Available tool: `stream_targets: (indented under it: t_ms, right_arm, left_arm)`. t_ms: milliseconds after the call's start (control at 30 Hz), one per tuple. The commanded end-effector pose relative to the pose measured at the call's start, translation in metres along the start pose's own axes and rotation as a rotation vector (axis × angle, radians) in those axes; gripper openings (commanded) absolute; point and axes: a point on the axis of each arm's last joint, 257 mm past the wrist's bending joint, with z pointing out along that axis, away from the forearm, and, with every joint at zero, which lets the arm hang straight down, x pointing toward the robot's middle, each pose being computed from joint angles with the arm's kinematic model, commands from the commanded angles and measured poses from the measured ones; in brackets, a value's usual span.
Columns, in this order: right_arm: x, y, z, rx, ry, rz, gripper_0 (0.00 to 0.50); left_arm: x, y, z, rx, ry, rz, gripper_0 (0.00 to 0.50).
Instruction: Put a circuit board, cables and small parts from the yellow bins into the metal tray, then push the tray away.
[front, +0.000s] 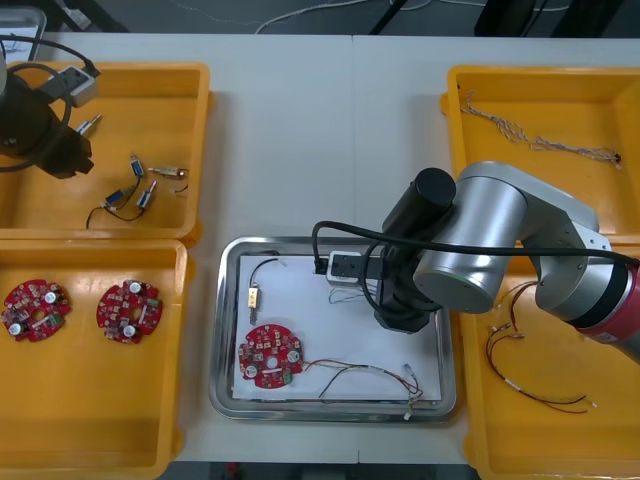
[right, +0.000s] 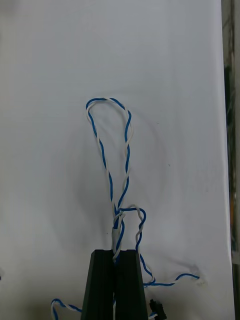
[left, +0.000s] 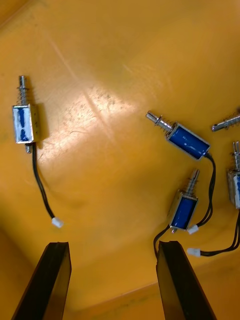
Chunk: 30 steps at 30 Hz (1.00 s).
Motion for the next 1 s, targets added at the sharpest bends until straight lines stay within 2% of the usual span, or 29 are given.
stream_targets:
  t_ms: [33,67,133,500,800,1000]
  right_arm:
    - [0.003,-0.012,-0.007,0.029,0.006,-0.049,0.326]
    - [0.003,-0.013,-0.008,0.03,0.005,-0.048,0.429]
    - [0.002,-0.014,-0.009,0.031,0.002,-0.05,0.5]
    - [-0.006,-0.016,-0.028,0.024,-0.028,-0.039,0.5]
    - [-0.014,-0.029,-0.064,0.027,-0.041,0.032,0.5]
    - [-0.013,-0.042,-0.088,0.024,-0.056,0.181,0.5]
  left_arm:
    - [-0.014,-0.02,0.009,0.026,-0.04,-0.001,0.5]
    - [-0.013,-0.024,0.012,0.032,-0.042,-0.001,0.5]
    - [-0.01,-0.029,0.018,0.04,-0.044,-0.004,0.5]
    - [0.009,-0.041,0.035,0.06,-0.03,-0.01,0.5]
    - [0.015,-0.048,0.042,0.069,-0.026,-0.008,0.5]
    - [0.009,-0.048,0.05,0.045,-0.05,0.004,0.5]
